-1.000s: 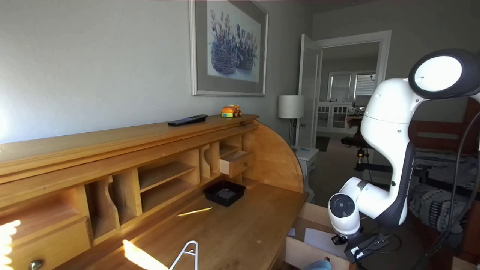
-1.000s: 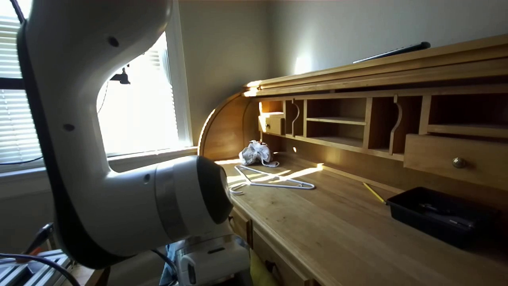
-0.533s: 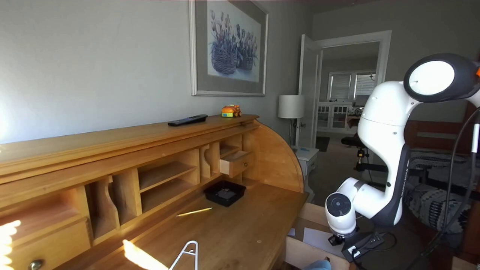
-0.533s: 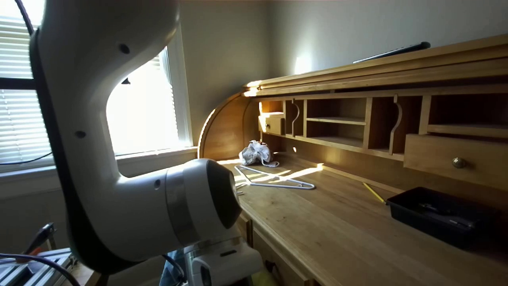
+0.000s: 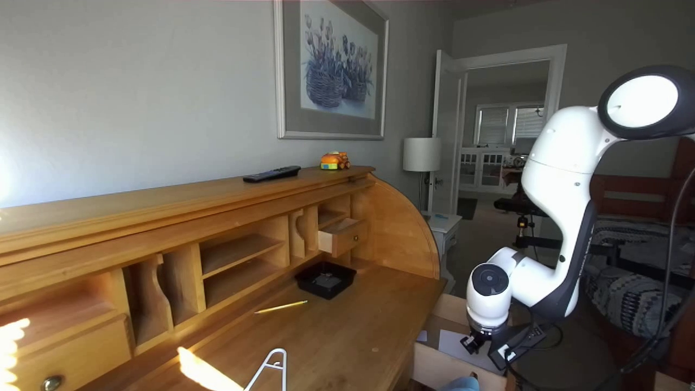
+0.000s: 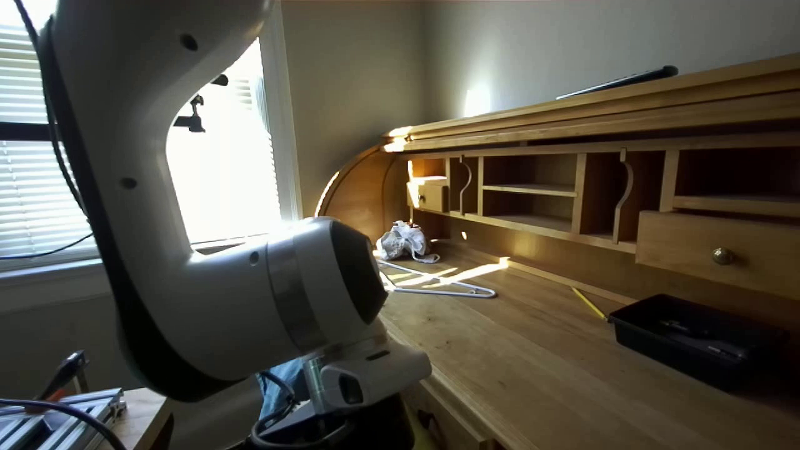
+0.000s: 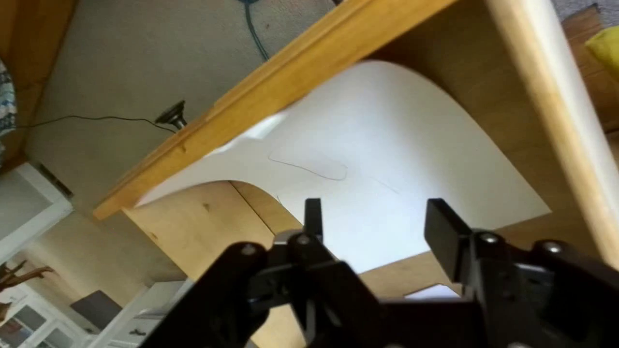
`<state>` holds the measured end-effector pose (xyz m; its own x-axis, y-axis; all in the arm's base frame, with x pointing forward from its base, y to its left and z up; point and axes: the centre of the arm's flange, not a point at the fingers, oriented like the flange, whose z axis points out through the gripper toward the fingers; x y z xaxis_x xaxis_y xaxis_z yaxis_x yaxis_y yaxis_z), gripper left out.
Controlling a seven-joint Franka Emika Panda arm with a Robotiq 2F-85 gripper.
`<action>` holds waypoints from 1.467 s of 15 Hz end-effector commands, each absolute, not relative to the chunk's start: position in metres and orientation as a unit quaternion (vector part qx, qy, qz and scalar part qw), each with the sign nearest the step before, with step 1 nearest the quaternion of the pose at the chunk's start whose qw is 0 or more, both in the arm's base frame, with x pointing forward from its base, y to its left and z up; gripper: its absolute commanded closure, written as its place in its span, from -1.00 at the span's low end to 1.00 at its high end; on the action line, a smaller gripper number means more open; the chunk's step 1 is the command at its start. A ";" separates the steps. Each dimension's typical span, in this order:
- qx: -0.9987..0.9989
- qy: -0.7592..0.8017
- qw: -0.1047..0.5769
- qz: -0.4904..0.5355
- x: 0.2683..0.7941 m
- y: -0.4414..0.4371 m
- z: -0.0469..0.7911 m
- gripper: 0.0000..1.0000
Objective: Pick up the paper from the top of the cabinet and put it on the counter
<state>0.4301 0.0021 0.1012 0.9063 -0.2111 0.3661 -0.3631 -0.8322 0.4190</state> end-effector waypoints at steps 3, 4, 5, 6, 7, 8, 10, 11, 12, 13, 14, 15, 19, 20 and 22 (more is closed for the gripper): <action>0.963 -0.095 0.213 0.138 0.413 0.000 0.163 -0.98; 0.965 -0.088 0.211 0.126 0.409 -0.002 0.171 -1.00; 0.966 -0.085 0.216 0.110 0.405 -0.004 0.178 -1.00; 0.968 -0.080 0.217 0.094 0.400 -0.007 0.188 -1.00; 0.972 -0.070 0.213 0.074 0.396 -0.009 0.197 -1.00; 0.972 -0.067 0.218 0.054 0.392 -0.011 0.208 -1.00; 0.977 -0.051 0.205 0.016 0.382 -0.012 0.226 -1.00; 0.978 -0.046 0.204 0.008 0.378 -0.012 0.231 -1.00; 0.980 -0.035 0.196 -0.001 0.374 -0.011 0.234 -1.00; 0.980 -0.028 0.195 -0.005 0.372 -0.010 0.237 -1.00; 0.981 -0.020 0.190 -0.014 0.372 -0.010 0.243 -1.00; 0.982 -0.010 0.184 -0.026 0.371 -0.009 0.249 -1.00; 0.985 0.028 0.163 -0.045 0.377 -0.004 0.277 -1.00; 0.986 0.040 0.157 -0.046 0.380 -0.002 0.286 -1.00; 0.986 0.059 0.147 -0.041 0.381 0.003 0.309 -1.00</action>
